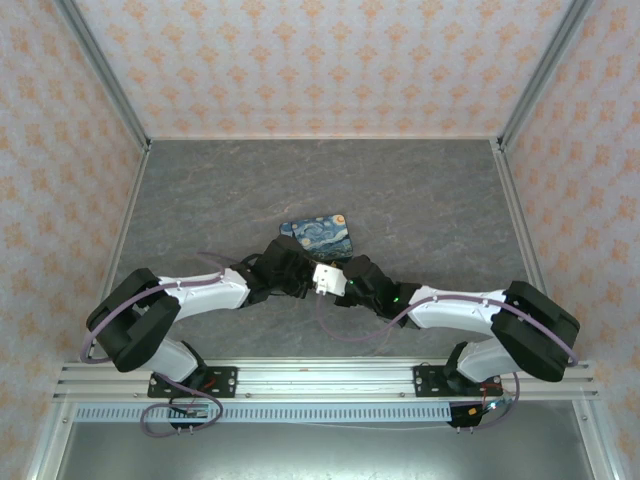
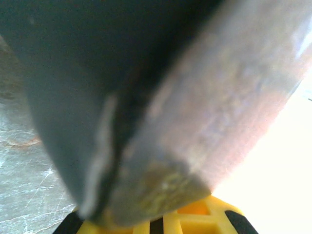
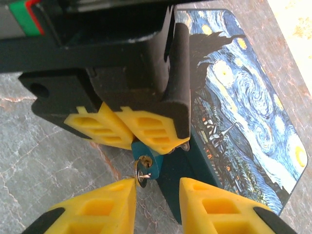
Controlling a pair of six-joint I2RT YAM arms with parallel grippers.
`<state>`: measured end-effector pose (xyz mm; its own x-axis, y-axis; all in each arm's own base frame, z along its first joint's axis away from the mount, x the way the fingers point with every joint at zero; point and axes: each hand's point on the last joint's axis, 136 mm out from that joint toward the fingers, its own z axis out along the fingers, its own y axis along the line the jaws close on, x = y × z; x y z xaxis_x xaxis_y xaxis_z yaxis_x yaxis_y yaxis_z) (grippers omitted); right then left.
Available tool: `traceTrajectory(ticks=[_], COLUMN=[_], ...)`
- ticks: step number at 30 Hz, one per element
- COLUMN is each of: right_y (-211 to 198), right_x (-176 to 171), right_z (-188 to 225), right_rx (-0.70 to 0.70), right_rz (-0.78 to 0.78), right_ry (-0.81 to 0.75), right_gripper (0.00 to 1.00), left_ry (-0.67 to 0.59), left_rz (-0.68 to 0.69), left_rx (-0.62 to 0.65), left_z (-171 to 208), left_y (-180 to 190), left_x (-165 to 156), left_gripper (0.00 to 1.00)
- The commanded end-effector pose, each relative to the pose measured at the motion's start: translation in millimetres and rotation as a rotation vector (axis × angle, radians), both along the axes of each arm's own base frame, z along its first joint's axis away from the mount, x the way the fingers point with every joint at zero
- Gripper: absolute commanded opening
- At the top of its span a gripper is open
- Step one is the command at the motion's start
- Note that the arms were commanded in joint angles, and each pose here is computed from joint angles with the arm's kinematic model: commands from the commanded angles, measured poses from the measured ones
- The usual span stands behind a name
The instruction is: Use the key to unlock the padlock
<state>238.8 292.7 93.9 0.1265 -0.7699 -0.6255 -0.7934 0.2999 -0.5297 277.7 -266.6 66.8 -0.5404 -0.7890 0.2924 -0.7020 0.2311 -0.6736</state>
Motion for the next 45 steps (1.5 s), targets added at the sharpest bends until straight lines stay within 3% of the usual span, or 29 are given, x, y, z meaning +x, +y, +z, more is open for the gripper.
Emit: traceTrajectory(ticks=[1,12,19,45], right_y=[13,21,23,36], right_x=[3,1,8,25], right_z=[13,10,20,26], right_rx=[0.059,0.089,0.188,0.819], right_rz=[0.009,0.01,-0.063,-0.537], right_ry=[-0.01,0.017,0.029,0.524], right_gripper=[0.28,0.18,0.0,0.0], left_ry=[0.0,0.001,0.0,0.012], left_rz=[-0.004,-0.009,-0.014,-0.008], left_rx=[0.008,0.014,0.013,0.016], left_z=[6,5,6,0], left_y=[2,2,2,3], left_x=[1,1,1,-1], left_gripper=[0.0,0.0,0.0,0.0])
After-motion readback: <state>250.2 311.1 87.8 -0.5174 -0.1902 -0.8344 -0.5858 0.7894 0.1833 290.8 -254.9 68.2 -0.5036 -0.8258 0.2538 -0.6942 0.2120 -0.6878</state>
